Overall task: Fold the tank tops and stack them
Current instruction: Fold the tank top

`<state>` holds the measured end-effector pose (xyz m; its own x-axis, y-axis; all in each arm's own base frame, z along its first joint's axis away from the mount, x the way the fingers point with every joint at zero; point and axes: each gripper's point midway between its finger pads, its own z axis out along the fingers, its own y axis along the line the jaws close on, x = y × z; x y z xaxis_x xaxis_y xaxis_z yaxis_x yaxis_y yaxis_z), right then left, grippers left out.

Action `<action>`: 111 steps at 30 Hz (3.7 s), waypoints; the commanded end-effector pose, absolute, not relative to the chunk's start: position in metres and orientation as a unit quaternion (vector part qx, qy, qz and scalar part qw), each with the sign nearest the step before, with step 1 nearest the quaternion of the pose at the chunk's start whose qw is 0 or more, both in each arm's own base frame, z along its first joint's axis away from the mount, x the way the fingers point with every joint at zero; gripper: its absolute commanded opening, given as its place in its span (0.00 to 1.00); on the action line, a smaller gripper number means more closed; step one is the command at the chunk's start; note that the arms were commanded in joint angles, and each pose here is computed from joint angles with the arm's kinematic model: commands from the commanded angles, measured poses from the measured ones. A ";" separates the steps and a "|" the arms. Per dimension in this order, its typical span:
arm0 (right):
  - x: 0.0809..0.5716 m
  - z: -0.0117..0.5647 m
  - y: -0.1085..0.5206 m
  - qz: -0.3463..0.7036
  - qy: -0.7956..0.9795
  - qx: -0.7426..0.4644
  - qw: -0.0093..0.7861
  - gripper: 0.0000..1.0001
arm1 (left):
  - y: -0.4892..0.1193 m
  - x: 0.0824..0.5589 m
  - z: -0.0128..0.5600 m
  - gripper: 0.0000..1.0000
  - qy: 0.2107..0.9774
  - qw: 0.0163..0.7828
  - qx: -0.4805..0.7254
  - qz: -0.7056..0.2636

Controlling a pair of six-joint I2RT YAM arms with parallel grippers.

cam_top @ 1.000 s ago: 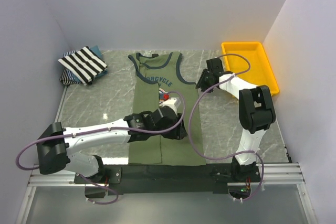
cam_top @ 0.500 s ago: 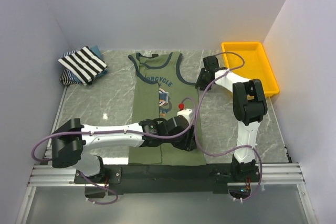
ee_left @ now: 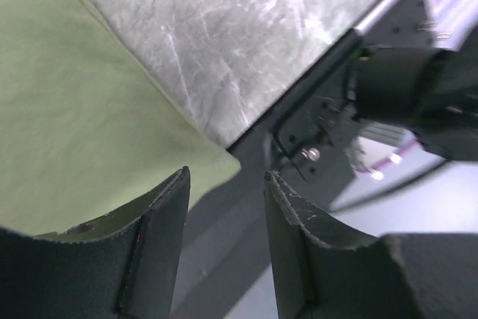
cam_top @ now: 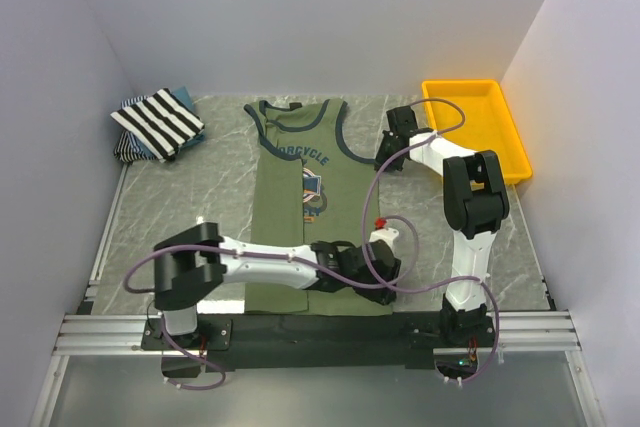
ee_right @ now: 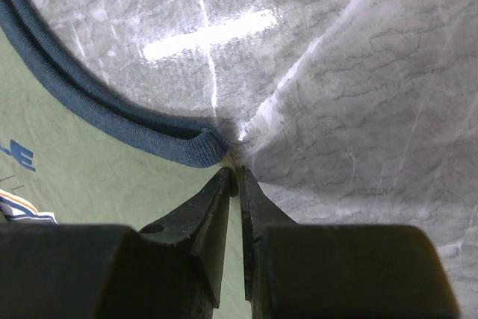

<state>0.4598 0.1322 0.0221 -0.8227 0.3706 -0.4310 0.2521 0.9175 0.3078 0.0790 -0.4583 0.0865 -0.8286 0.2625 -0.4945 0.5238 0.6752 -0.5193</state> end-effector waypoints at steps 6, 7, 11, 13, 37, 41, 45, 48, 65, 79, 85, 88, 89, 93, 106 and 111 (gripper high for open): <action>0.469 0.045 0.134 0.137 0.940 0.152 0.274 0.15 | -0.471 0.080 0.063 0.51 0.907 0.229 0.233 -0.266; 0.469 0.045 0.134 0.139 0.940 0.151 0.274 0.15 | -0.472 0.078 0.061 0.50 0.907 0.230 0.236 -0.262; 0.469 0.045 0.136 0.142 0.939 0.151 0.273 0.14 | -0.480 0.078 0.061 0.51 0.906 0.241 0.244 -0.248; 0.468 0.044 0.136 0.142 0.940 0.150 0.272 0.13 | -0.478 0.074 0.053 0.51 0.908 0.241 0.256 -0.227; 0.471 0.052 0.135 0.142 0.938 0.150 0.278 0.12 | -0.477 0.063 0.035 0.29 0.903 0.278 0.301 -0.127; 0.473 0.057 0.135 0.141 0.937 0.149 0.282 0.11 | -0.475 0.066 0.040 0.21 0.902 0.287 0.295 -0.128; 0.475 0.060 0.137 0.143 0.936 0.147 0.285 0.06 | -0.473 0.068 0.055 0.13 0.900 0.299 0.279 -0.151; 0.477 0.063 0.137 0.144 0.935 0.147 0.288 0.01 | -0.469 0.068 0.069 0.09 0.897 0.306 0.264 -0.182; 0.489 0.101 0.141 0.132 0.924 0.148 0.327 0.00 | -0.416 0.081 0.102 0.01 0.883 0.273 0.146 -0.354; 0.496 0.127 0.203 0.127 0.922 0.107 0.349 0.00 | -0.369 0.078 0.093 0.01 0.887 0.254 0.088 -0.375; 0.500 0.129 0.232 0.125 0.924 0.093 0.349 0.00 | -0.348 0.071 0.090 0.01 0.888 0.243 0.070 -0.385; 0.503 0.128 0.246 0.126 0.925 0.087 0.348 0.00 | -0.337 0.068 0.081 0.01 0.892 0.235 0.061 -0.381; 0.504 0.127 0.248 0.125 0.925 0.086 0.349 0.00 | -0.335 0.069 0.084 0.01 0.890 0.237 0.057 -0.385; 0.509 0.127 0.264 0.128 0.925 0.080 0.350 0.00 | -0.322 0.065 0.076 0.00 0.894 0.231 0.051 -0.381; 0.515 0.112 0.313 0.140 0.924 0.054 0.351 0.00 | -0.308 0.058 0.061 0.01 0.902 0.215 0.051 -0.371; 0.514 0.108 0.330 0.145 0.924 0.044 0.351 0.00 | -0.303 0.057 0.058 0.01 0.903 0.212 0.048 -0.371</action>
<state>0.4942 0.3224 0.0850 -0.8086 0.1440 -0.5705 -0.0228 0.9612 0.2750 0.0659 -0.3010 0.0530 -0.8865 -0.0703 -0.4573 0.2560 0.7488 -0.6113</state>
